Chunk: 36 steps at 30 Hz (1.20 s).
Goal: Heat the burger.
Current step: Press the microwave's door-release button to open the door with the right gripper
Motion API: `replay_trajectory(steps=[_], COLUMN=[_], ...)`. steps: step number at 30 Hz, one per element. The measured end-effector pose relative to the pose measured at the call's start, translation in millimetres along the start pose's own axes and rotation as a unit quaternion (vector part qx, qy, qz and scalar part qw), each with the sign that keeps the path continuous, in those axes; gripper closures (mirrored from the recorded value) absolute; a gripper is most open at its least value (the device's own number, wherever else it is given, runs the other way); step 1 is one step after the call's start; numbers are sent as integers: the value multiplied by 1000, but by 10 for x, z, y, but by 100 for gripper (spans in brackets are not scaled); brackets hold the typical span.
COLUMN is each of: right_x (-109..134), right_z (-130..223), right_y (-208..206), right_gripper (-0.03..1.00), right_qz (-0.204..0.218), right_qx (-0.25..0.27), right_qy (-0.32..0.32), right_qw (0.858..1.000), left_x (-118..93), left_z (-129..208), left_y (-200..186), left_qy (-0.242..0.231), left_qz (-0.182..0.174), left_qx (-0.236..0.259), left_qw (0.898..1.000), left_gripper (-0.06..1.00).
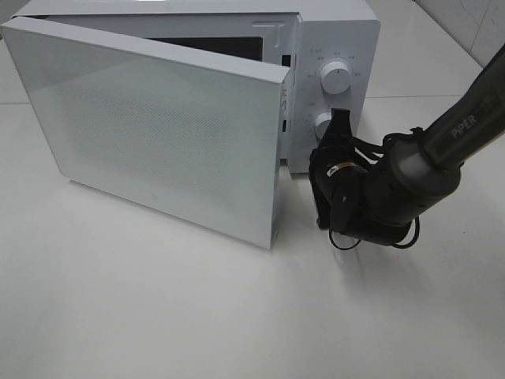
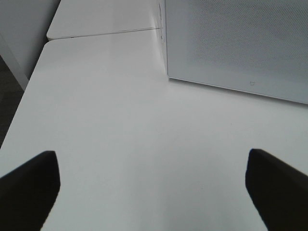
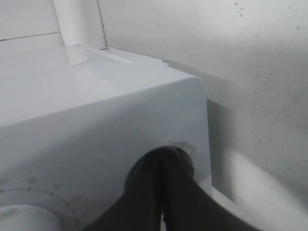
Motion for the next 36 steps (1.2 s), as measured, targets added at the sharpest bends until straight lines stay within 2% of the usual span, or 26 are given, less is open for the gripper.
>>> replay_trajectory(steps=[15,25,36], right_x=[-3,16,78], right_z=[4,11,-4], right_y=[2,-18,-107], right_gripper=[96,96,96], right_qz=[4,24,27], right_qx=[0,15,26], right_qy=[-4,-14,-7], right_qw=[1000,999,999], left_x=[6,6,6], left_z=[1,1,1], left_y=[0,0,0], left_qy=[2,2,2], left_qz=[-3,-3,-3], left_qx=[1,1,1], left_qw=[1000,1000,1000], left_gripper=[-3,-3,-3])
Point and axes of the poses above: a point on each arm's last joint axis where the gripper is mounted, y pointing out along that axis toward the gripper, x along the wrist's bending axis when the last joint is at zero, z = x × y, the point moved 2 cm from there along y, pointing out along that axis toward the gripper, and after that the axes turned 10 degrees about y, right-handed, at the moved point
